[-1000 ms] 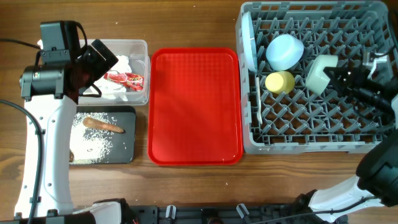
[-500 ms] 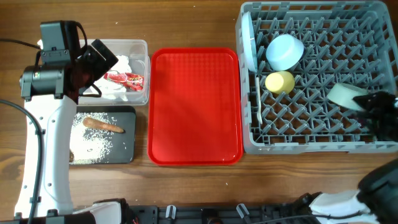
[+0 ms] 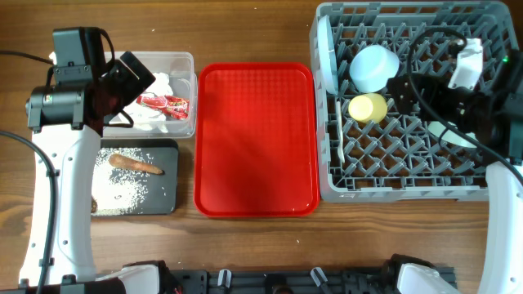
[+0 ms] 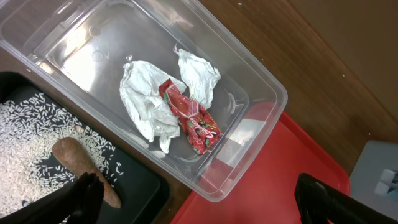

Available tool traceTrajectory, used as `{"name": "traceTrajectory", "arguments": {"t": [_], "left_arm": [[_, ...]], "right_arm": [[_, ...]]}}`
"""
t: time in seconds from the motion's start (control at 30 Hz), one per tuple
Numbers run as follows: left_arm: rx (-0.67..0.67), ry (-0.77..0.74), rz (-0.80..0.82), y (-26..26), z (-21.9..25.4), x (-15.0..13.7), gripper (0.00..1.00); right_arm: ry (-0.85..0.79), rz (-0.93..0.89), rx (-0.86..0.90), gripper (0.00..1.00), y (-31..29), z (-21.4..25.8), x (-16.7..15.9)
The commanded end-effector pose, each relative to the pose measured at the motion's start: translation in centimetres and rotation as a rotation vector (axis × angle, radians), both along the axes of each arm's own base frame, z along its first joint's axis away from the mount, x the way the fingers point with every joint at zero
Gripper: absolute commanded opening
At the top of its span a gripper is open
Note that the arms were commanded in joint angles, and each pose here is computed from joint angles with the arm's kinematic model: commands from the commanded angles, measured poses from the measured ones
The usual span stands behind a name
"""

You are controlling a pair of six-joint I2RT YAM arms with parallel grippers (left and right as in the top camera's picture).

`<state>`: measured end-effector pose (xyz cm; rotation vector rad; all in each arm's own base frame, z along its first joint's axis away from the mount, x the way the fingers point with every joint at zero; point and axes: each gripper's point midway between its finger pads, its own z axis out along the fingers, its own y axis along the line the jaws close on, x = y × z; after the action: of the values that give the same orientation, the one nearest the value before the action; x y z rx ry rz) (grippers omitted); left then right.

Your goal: Sort waste into correct bins and load items into the dishwasher rack

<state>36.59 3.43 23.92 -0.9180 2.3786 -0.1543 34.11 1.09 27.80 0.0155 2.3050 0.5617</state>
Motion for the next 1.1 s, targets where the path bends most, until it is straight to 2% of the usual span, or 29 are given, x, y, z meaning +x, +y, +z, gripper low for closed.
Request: {"name": "traceTrajectory", "arguments": {"t": [0.0,0.13,0.2,0.3,0.37,0.43,0.47,0.5,0.6,0.77,0.9,0.97,1.07], "left_arm": [[0.014,-0.005,0.008,0.4,0.2,0.0,1.0],[0.014,-0.006,0.008,0.4,0.2,0.0,1.0],[0.014,-0.005,0.008,0.4,0.2,0.0,1.0],[0.014,-0.006,0.008,0.4,0.2,0.0,1.0],[0.014,-0.005,0.008,0.4,0.2,0.0,1.0],[0.014,-0.006,0.008,0.4,0.2,0.0,1.0],[0.014,-0.005,0.008,0.4,0.2,0.0,1.0],[0.014,-0.005,0.008,0.4,0.2,0.0,1.0],[0.014,-0.005,0.008,0.4,0.2,0.0,1.0],[0.014,-0.006,0.008,0.4,0.2,0.0,1.0],[0.014,-0.005,0.008,0.4,0.2,0.0,1.0],[0.014,-0.006,0.008,0.4,0.2,0.0,1.0],[0.014,-0.006,0.008,0.4,0.2,0.0,1.0]], "right_arm": [[0.009,0.019,-0.01,1.0,0.2,-0.5,0.5],[0.002,0.003,-0.031,1.0,-0.2,-0.3,0.3],[-0.091,-0.038,-0.115,1.0,-0.3,2.7,-1.7],[-0.453,0.039,-0.177,1.0,3.7,11.3,-7.5],[-0.762,0.104,-0.176,1.0,6.0,16.2,-11.9],[-1.038,0.111,-0.174,1.0,6.6,17.8,-16.2],[-1.125,0.091,-0.18,1.0,6.4,17.2,-17.4],[-1.212,0.046,-0.189,1.0,5.9,14.6,-18.3],[-1.231,-0.01,-0.192,1.0,5.1,7.6,-16.5],[-1.047,-0.102,-0.152,1.0,3.8,-2.5,-11.3],[-0.929,-0.117,-0.173,1.0,3.4,-6.8,-10.2],[-0.797,-0.101,-0.187,1.0,3.4,-10.0,-9.9],[-0.802,-0.103,-0.181,1.0,3.4,-9.8,-10.0]]}}
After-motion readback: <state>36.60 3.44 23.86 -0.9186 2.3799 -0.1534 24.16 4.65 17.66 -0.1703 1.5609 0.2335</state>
